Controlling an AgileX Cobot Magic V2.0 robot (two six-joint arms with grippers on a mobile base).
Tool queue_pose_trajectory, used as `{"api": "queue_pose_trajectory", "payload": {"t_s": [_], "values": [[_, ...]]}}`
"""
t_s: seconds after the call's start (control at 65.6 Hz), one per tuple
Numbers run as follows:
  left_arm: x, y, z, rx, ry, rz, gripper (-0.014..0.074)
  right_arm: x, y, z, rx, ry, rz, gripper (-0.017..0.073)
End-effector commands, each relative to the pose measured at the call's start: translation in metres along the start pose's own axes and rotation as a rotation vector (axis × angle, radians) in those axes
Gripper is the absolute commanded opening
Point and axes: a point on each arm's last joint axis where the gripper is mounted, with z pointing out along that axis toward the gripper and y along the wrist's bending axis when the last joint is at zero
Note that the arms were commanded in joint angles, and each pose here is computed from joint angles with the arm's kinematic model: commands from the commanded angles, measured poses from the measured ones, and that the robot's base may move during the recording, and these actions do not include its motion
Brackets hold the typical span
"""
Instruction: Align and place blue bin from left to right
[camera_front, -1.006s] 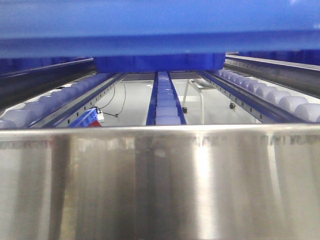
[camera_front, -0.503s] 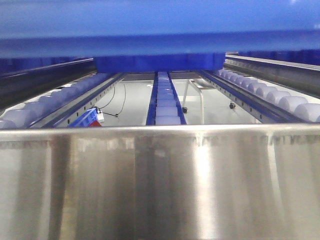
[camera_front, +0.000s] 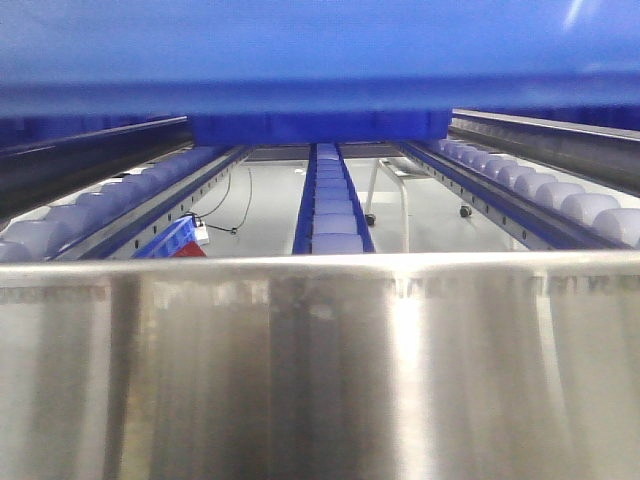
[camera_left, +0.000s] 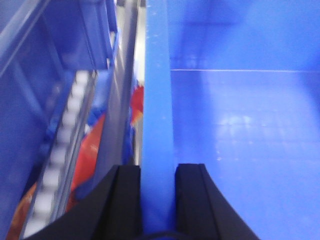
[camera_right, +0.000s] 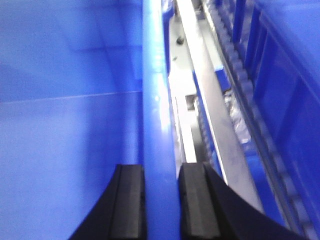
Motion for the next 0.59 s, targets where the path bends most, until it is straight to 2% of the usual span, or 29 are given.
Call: {"api": "queue_pose_trajectory", "payload": {"t_s": [0.0,0.137,0.259,0.442,0.579], "values": [[-0.012,-0.016,0.01,0.136,-0.084,-0.029,-0.0111,-0.015,0.014,0.006,-0.127,-0.119,0.003,-0.0079],[-0.018,-0.02,0.033,0.183,-0.09,-0.078,-0.0111,-0.013,0.013,0.027,-0.085,-0.09,0.004,-0.0079],[-0.017,-0.019,0.053,0.156,-0.052,-0.104,-0.0111,-0.009,0.012,0.046,-0.079,-0.046,0.026,-0.0079],[-0.01,-0.022,0.073,0.111,-0.001,-0.09,-0.0111,-0.004,0.014,0.069,-0.105,-0.053,0.012,-0.0079],[0.002,-0.024,0.084,0.093,0.044,-0.071,-0.0111,-0.002,0.013,0.076,-0.084,-0.036,0.009,-0.0079]]}}
